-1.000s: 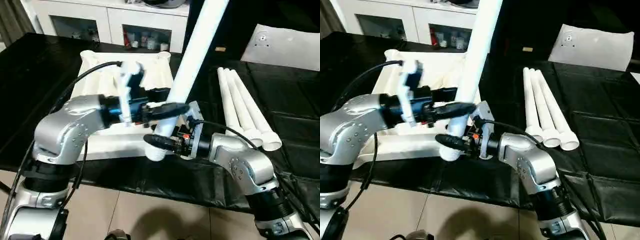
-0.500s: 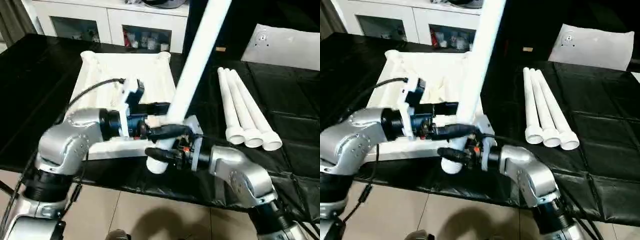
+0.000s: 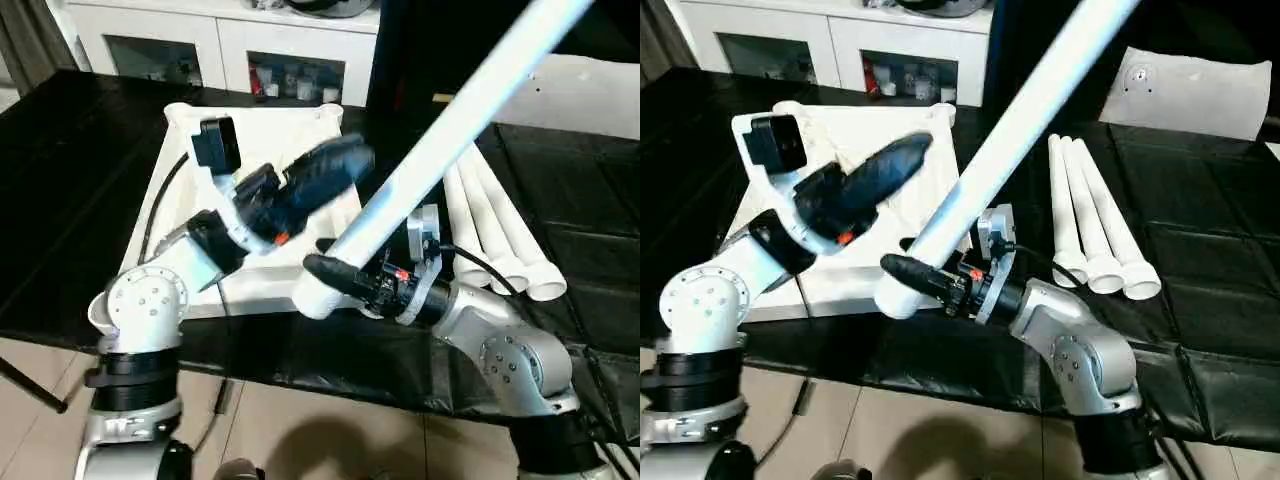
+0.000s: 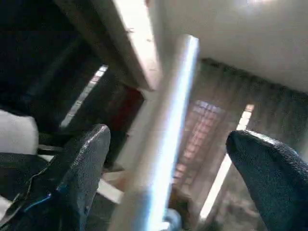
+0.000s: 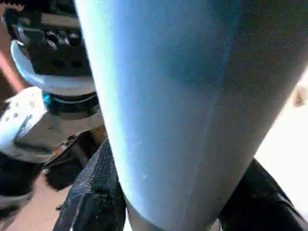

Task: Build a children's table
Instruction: Pick table leg

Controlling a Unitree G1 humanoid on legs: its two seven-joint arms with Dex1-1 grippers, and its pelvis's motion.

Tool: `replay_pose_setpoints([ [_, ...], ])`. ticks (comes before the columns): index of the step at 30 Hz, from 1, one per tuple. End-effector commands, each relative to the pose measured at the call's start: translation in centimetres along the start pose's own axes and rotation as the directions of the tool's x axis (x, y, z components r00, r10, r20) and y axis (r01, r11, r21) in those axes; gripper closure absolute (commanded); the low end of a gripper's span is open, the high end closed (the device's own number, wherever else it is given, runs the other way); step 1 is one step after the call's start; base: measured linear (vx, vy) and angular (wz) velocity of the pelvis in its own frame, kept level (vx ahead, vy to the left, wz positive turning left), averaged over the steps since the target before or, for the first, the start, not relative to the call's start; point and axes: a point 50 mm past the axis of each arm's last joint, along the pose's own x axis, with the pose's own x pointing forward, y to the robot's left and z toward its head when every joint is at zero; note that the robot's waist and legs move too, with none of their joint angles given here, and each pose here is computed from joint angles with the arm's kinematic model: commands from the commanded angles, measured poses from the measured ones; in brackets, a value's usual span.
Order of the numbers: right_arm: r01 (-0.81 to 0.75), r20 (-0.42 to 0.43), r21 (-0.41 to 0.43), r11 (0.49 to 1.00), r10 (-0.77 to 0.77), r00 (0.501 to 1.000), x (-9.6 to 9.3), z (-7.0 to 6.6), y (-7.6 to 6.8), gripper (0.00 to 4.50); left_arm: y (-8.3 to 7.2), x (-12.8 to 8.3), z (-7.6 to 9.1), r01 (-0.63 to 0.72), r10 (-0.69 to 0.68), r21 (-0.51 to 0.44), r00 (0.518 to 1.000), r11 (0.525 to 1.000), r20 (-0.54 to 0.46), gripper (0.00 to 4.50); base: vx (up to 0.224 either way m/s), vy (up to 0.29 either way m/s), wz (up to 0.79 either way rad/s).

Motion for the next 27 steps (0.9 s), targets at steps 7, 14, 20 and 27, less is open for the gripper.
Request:
replay_pose_setpoints([
  [7, 0.401, 0.028, -0.285, 0.871, -0.411, 0.911, -1.8, 2.1, -3.2, 2.57, 1.5, -3.1, -1.1, -0.212, 0.416, 0.534, 0.86, 0.819, -0.296, 0.0, 0.0, 0.0, 0.0],
  [14, 0.521, 0.031, -0.339, 0.783, -0.544, 0.838, -3.1, 1.5, -4.5, 2.57, 2.4, -5.5, -5.2, 0.003, 0.458, 0.65, 0.707, 0.76, -0.539, 0.0, 0.0, 0.0, 0.0],
  [20, 0.528, -0.025, -0.265, 0.807, -0.554, 0.832, -4.1, 1.0, -4.5, 2.57, 3.8, -6.7, -7.2, 0.09, 0.405, 0.579, 0.627, 0.811, -0.665, 0.42, 0.0, 0.0, 0.0],
  [27, 0.49, -0.036, -0.29, 0.822, -0.521, 0.853, -4.5, 0.3, -3.8, 2.57, 6.3, -7.8, -7.7, 0.106, 0.426, 0.562, 0.542, 0.821, -0.724, 1.17, 0.0, 0.0, 0.0],
])
